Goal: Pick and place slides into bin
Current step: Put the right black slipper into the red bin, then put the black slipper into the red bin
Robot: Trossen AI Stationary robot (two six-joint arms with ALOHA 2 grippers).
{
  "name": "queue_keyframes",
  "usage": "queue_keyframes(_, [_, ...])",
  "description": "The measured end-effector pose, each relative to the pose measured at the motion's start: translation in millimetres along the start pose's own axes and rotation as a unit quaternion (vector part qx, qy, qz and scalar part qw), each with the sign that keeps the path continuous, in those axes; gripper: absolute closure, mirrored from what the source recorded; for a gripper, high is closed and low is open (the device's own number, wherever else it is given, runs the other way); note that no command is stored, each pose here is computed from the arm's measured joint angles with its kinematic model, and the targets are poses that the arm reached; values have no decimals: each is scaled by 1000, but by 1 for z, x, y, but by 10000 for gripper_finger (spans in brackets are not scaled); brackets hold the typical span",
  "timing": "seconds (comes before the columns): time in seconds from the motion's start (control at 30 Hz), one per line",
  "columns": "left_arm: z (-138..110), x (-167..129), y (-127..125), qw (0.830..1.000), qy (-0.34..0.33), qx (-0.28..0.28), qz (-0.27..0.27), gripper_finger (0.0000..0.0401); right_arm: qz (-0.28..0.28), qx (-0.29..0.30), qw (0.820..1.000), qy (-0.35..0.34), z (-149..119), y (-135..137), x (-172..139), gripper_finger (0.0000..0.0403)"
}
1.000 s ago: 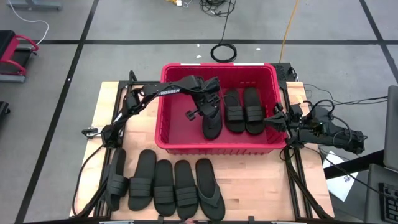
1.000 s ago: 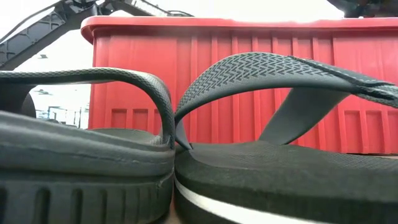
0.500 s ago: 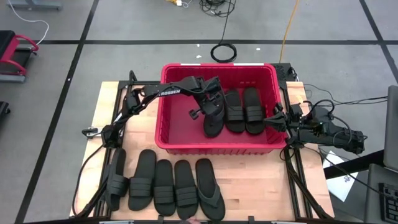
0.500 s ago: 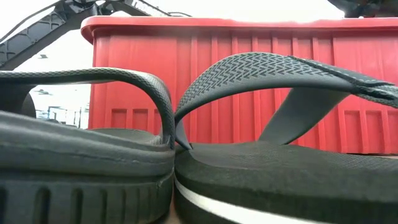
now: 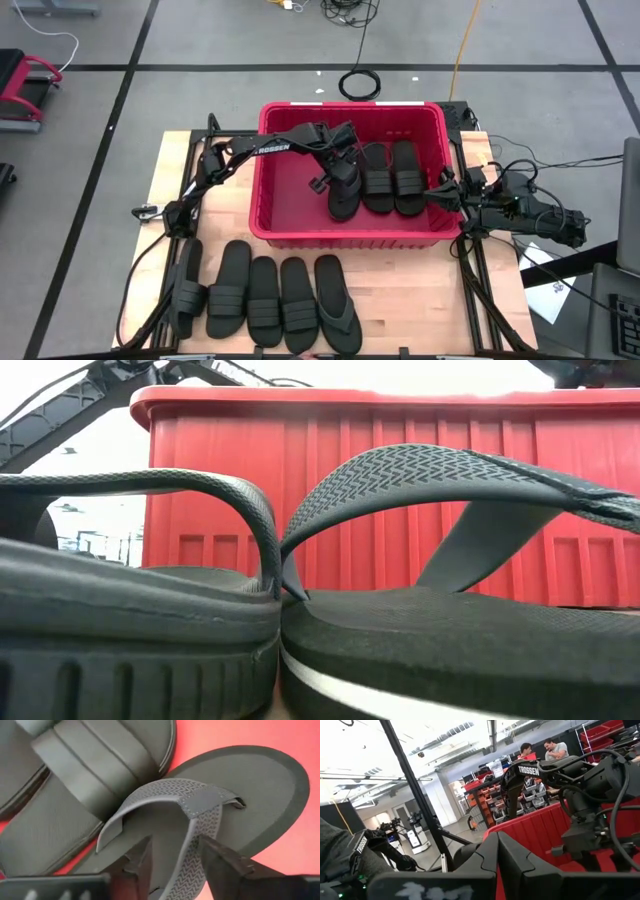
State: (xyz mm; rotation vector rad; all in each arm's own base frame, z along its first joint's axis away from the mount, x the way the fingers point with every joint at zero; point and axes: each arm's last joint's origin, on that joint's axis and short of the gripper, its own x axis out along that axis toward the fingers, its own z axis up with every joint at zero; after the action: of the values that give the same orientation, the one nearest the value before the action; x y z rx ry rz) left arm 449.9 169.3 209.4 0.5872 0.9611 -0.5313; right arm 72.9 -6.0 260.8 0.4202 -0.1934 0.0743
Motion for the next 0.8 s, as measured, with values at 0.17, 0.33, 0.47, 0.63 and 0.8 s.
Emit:
queue_keyframes(0.17, [3,-5,0,1000,1,-6,8,213,1,1,1000,1,0,0,0,403])
queue_keyframes(0.33, [6,-10,-1,1000,0,2,12,199,1,1,1000,1,0,0,0,403])
queue_keyframes(0.47, [13,-15,-5,1000,8,-12,13,199,1,0,1000,1,0,0,0,403])
queue_keyframes(0.63, [40,-51,-21,998,38,8,41,203,0,0,1000,1,0,0,0,403])
queue_keyframes(0.8, [74,-148,-48,990,1,32,135,252,0,1,1000,1,0,0,0,403])
